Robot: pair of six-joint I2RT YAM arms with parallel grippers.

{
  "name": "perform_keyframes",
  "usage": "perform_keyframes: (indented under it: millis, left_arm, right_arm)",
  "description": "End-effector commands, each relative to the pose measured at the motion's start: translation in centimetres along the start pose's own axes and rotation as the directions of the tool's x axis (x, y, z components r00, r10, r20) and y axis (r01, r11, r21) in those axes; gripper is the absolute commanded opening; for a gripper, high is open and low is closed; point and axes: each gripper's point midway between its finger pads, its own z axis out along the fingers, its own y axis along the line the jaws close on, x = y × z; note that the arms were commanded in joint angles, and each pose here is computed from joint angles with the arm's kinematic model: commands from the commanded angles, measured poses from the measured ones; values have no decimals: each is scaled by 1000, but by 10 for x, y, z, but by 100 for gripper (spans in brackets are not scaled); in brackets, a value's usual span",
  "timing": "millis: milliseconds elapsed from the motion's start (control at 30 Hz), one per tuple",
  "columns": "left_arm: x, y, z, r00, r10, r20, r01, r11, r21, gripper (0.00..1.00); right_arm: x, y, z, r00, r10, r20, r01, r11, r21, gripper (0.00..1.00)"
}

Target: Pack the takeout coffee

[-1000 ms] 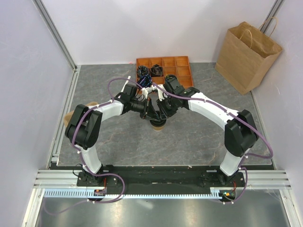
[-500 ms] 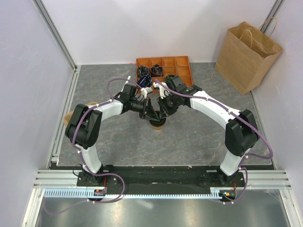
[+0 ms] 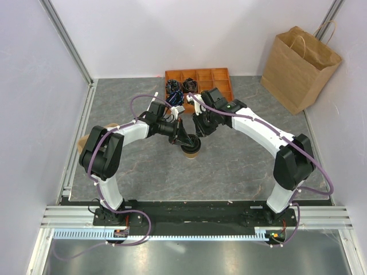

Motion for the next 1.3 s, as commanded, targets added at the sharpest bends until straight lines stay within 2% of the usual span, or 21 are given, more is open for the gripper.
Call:
perform_keyframes:
  millis: [0, 167, 300, 367, 433, 467, 500, 600, 667, 800, 1000, 1133, 1267]
  left_arm:
    - [0, 52, 3, 999, -36, 37, 41, 984, -171, 2]
    - [1, 55, 4, 998, -47, 33, 52, 984, -173, 2]
    - [1, 57, 5, 998, -55, 29, 60, 983, -174, 2]
    - [1, 58, 5, 998, -56, 31, 60, 982, -177, 2]
    - [1, 59, 5, 998, -55, 30, 60, 982, -179, 2]
    - [0, 59, 5, 998, -54, 33, 59, 982, -180, 2]
    - [0, 59, 5, 998, -51, 32, 56, 982, -180, 2]
    - [0, 57, 4, 998, -48, 35, 54, 982, -180, 2]
    - [-1, 58, 4, 998, -48, 36, 54, 982, -182, 2]
    - [-2, 57, 5, 998, -44, 35, 50, 983, -177, 2]
    - [-2, 58, 4, 998, -46, 36, 51, 982, -180, 2]
    - [-1, 60, 3, 998, -55, 37, 60, 981, -182, 2]
    - [-1, 63, 3, 997, -61, 38, 67, 980, -187, 2]
  right_arm:
    - [29, -5, 27, 996, 18, -86, -19, 1000, -9, 21]
    - [69, -16, 47, 982, 49, -183, -50, 999, 3, 11]
    - [56, -13, 37, 987, 62, -146, -67, 997, -27, 7]
    - [45, -8, 29, 992, 62, -113, -68, 996, -54, 1]
    - [35, -6, 21, 994, 72, -83, -79, 994, -79, 4]
    - [27, 2, 13, 996, 73, -59, -80, 990, -119, 9]
    - [21, 3, 7, 995, 89, -42, -93, 988, -127, 18]
    - [-2, -2, -16, 995, 91, 40, -86, 990, -113, 22]
    - [-8, -8, -24, 993, 99, 68, -93, 992, -88, 23]
    - [5, -11, -26, 995, 94, 28, -92, 993, -68, 22]
    - [9, -2, -15, 994, 109, 15, -106, 987, -120, 21]
    - [35, 8, 9, 994, 93, -64, -101, 986, -134, 21]
    - [62, -1, 39, 986, 105, -132, -119, 988, -100, 19]
